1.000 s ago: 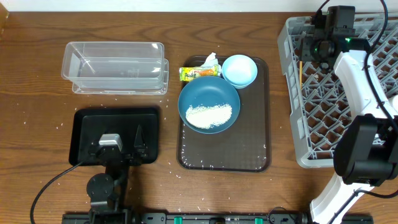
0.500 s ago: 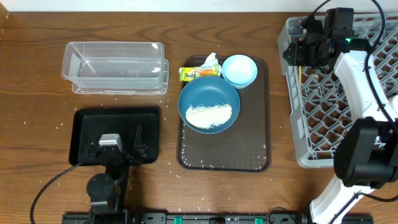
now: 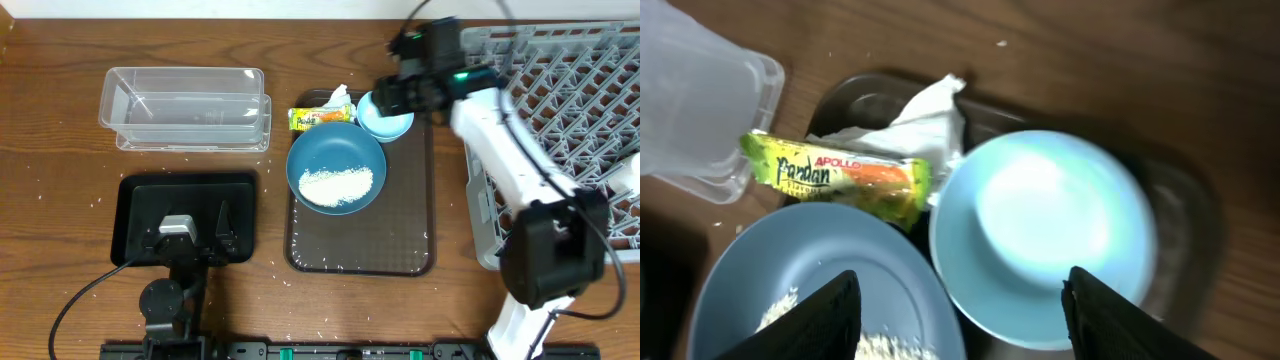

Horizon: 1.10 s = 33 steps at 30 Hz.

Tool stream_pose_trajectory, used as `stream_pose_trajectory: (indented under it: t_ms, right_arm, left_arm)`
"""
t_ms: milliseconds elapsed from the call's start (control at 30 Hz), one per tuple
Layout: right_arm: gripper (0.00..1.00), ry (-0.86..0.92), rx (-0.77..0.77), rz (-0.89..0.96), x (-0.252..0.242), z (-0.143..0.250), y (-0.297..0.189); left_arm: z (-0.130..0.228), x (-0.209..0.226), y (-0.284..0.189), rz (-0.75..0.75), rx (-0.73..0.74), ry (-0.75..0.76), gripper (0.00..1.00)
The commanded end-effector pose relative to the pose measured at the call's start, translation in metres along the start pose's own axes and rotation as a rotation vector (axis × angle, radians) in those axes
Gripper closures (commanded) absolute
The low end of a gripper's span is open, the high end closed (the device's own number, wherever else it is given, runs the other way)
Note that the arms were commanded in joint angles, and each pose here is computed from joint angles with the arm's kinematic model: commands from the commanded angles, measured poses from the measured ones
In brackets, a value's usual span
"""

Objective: Sort waste into correct bins and load items into the dishwasher rack
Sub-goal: 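Move the right gripper to the light-blue bowl and grasp its rim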

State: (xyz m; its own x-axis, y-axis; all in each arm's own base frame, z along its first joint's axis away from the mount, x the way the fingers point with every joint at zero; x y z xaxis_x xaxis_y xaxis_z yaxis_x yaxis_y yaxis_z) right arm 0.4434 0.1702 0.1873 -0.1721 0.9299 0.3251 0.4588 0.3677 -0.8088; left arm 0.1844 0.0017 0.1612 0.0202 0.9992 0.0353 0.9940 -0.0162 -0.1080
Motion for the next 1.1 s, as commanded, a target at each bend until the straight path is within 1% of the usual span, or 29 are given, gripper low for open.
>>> stream_pose_trajectory:
  t_ms: [0, 133, 233, 300, 400, 533, 700, 767, 867, 933, 1067]
  right_arm:
    - [0.35, 0.012, 0.006, 0.124, 0.006, 0.012, 0.027]
    - [0.37, 0.012, -0.032, 0.187, 0.016, 0.015, 0.042]
    - [0.4, 0.028, -0.07, 0.227, 0.019, 0.014, 0.05]
    - [0.44, 0.058, -0.088, 0.246, 0.018, 0.014, 0.055]
    - [0.48, 0.081, -0.102, 0.24, 0.018, 0.013, 0.064]
    - [0.5, 0.101, -0.093, 0.235, 0.015, 0.018, 0.083]
    - [0.51, 0.103, -0.066, 0.218, 0.021, 0.026, 0.092]
    - [0.54, 0.096, -0.065, 0.216, 0.024, 0.027, 0.092]
    - [0.62, 0.096, -0.067, 0.227, 0.026, 0.029, 0.093]
    - [0.62, 0.127, -0.075, 0.263, 0.022, 0.031, 0.094]
    - [0.63, 0.13, -0.059, 0.281, 0.017, 0.036, 0.103]
  left_arm:
    - [0.014, -0.001, 0.002, 0.006, 0.038, 0.008, 0.02]
    - [0.014, -0.001, 0.002, 0.006, 0.038, 0.008, 0.02]
    - [0.014, -0.001, 0.002, 0.006, 0.038, 0.008, 0.02]
    - [0.014, -0.001, 0.002, 0.006, 0.038, 0.008, 0.02]
    - [0.014, -0.001, 0.002, 0.006, 0.038, 0.008, 0.02]
    - [0.014, -0.001, 0.002, 0.006, 0.038, 0.008, 0.02]
    - [0.014, -0.001, 0.002, 0.006, 0.038, 0.008, 0.02]
    - [0.014, -0.001, 0.002, 0.006, 0.039, 0.008, 0.02]
    - [0.014, -0.001, 0.002, 0.006, 0.038, 0.008, 0.02]
    - [0.014, -0.001, 0.002, 0.006, 0.038, 0.008, 0.02]
    - [0.014, -0.001, 0.002, 0.006, 0.038, 0.008, 0.02]
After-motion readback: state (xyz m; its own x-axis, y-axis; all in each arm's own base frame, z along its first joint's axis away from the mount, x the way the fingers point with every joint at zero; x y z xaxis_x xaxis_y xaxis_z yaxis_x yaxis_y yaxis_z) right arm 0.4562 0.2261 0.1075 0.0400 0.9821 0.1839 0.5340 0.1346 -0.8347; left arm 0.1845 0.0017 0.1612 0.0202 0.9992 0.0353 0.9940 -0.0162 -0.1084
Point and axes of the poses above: each gripper's point midway between its finger pads, its own y axis out along the fingers, its own x axis along the line the jaws close on, z = x × y, the point moved 6 cm from there along -y, back along the fingers, and after that the axes turned 9 degrees about y, right-handed, at the moved point
